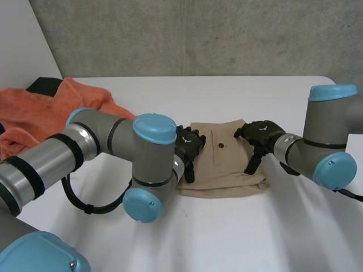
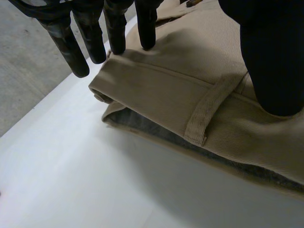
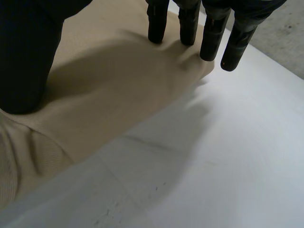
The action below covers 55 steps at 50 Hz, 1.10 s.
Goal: Fold the laundry.
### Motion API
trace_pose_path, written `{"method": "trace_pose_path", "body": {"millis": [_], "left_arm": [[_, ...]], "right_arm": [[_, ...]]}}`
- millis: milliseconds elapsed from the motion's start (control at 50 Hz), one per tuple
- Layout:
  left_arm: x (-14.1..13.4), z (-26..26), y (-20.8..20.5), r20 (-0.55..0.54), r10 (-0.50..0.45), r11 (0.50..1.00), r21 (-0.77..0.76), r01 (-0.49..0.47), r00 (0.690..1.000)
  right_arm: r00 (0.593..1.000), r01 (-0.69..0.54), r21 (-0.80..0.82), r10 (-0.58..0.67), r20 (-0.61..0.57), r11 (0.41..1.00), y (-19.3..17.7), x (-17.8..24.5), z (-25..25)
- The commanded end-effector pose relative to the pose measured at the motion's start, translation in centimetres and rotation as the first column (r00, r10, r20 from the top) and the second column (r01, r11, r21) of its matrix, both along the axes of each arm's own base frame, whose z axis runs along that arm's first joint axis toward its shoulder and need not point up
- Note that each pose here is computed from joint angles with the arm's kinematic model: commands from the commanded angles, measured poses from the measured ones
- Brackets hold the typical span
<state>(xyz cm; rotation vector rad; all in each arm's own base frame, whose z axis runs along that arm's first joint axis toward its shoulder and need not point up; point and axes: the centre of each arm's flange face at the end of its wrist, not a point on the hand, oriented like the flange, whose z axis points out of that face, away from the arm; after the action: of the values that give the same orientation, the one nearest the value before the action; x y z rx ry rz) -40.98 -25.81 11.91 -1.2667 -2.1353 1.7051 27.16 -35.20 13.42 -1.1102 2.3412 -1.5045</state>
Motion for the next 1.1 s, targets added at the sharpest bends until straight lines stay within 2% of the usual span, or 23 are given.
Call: {"method": "trace_pose_path", "body": {"millis": [20, 140, 240, 320, 340, 420, 440, 520, 600, 800, 940, 1100], "left_arm": [[-0.3, 0.3, 0.2, -0.004, -0.035, 0.999, -0.008, 0.035, 0.999], [-0.3, 4.3, 0.1, -0.062, -0.045, 0.997, -0.07, 0.04, 0.997], [0.7, 8.0, 0.1, -0.116, -0.036, 0.993, -0.12, 0.022, 0.993], [1.9, 10.1, 0.2, -0.155, -0.064, 0.987, -0.154, 0.04, 0.986], [2.0, 10.5, 0.4, -0.164, -0.083, 0.985, -0.161, 0.056, 0.983], [2.9, 12.1, 2.2, -0.192, -0.198, 0.973, -0.159, 0.169, 0.961], [3.3, 12.3, 2.8, -0.203, -0.243, 0.966, -0.145, 0.216, 0.948], [4.5, 12.3, 3.6, -0.235, -0.32, 0.947, -0.094, 0.307, 0.918], [4.9, 11.9, 3.8, -0.259, -0.351, 0.936, -0.058, 0.348, 0.9], [5.1, 11.9, 4.1, -0.27, -0.343, 0.938, -0.041, 0.345, 0.9], [5.2, 12.4, 4.1, -0.273, -0.346, 0.937, -0.053, 0.345, 0.898], [5.4, 12.6, 4.1, -0.273, -0.344, 0.938, -0.06, 0.341, 0.899]], "right_arm": [[0.999, -0.026, -0.02, 0.025, -0.025, 0.999, 0.2, 0.4, -0.1], [1.0, -0.004, -0.075, 0.006, 0.027, 0.997, 0.3, 0.3, 3.1], [0.978, 0.087, -0.078, -0.07, 0.198, 0.993, 1.0, -0.4, 6.3], [0.932, 0.196, -0.039, -0.174, 0.318, 0.98, 1.3, -3.0, 7.3], [0.909, 0.246, -0.005, -0.228, 0.348, 0.969, 1.2, -4.6, 7.1], [0.867, 0.314, 0.112, -0.333, 0.37, 0.943, 2.1, -7.5, 5.3], [0.864, 0.314, 0.136, -0.342, 0.369, 0.94, 2.4, -7.7, 4.8], [0.875, 0.243, 0.218, -0.31, 0.371, 0.945, 4.2, -7.5, 2.6], [0.878, 0.173, 0.219, -0.251, 0.407, 0.96, 4.8, -6.8, 1.5], [0.876, 0.086, 0.253, -0.194, 0.442, 0.964, 5.1, -3.5, -1.8], [0.877, 0.076, 0.229, -0.175, 0.448, 0.97, 3.6, -2.0, -2.8], [0.872, 0.145, 0.189, -0.216, 0.439, 0.971, 1.4, -1.9, -3.2]]}}
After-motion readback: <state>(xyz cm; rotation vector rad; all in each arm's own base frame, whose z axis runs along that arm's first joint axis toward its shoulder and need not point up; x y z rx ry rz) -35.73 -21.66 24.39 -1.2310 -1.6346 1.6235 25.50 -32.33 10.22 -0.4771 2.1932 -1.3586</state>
